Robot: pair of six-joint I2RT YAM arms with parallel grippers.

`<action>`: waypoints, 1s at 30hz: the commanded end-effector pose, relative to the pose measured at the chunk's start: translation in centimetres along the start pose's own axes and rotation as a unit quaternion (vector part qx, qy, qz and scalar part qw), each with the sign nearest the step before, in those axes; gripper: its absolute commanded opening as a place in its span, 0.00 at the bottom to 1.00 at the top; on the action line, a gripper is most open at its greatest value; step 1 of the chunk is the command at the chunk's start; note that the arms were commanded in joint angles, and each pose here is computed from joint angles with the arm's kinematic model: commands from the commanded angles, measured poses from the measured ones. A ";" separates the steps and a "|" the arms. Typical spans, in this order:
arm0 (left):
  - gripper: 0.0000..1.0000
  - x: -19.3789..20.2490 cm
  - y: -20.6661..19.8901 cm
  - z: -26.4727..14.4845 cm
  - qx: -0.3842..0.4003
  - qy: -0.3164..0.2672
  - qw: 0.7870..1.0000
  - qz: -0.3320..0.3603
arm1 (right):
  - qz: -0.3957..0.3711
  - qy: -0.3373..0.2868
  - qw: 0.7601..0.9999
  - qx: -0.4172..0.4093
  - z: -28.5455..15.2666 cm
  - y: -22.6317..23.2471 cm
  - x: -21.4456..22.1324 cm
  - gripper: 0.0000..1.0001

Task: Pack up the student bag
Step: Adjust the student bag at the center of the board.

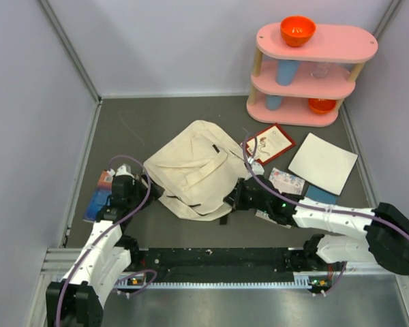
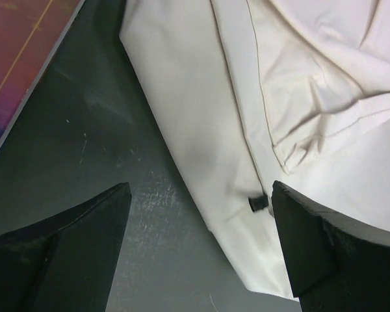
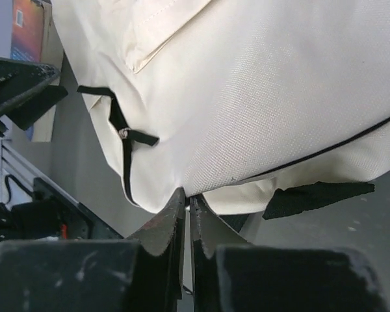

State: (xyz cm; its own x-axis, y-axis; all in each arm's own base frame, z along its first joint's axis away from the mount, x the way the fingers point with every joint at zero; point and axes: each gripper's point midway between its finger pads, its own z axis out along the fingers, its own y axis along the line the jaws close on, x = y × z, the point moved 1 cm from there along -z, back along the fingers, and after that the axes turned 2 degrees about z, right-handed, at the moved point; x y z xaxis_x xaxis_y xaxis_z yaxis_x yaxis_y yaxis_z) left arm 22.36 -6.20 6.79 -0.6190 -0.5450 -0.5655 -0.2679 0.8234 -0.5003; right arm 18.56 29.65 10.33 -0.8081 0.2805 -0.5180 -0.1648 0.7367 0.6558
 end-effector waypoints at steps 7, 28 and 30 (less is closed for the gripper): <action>0.94 1.8 -0.8 1.6 0.050 0.019 0.998 -0.037 | -0.148 0.007 0.989 -0.021 -2.8 -1.9 -1.4 0.55; 0.65 3.6 -0.5 3.8 0.048 0.058 0.992 -0.100 | -0.214 0.089 0.966 -0.114 3.0 6.4 2.4 0.54; 0.59 3.8 -0.4 3.7 0.051 0.057 0.992 -0.101 | -0.204 0.125 0.964 -0.115 4.1 5.4 5.0 0.43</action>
State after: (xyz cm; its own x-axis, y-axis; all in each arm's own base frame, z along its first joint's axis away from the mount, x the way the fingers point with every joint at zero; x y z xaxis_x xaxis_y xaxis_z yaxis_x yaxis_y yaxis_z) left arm 24.83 -9.11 4.49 -0.6042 -0.6726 -0.4273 -0.2769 0.6800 -0.6789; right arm 17.73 34.63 9.61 -0.7273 -0.1642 -0.6663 -0.5742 0.6775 0.4597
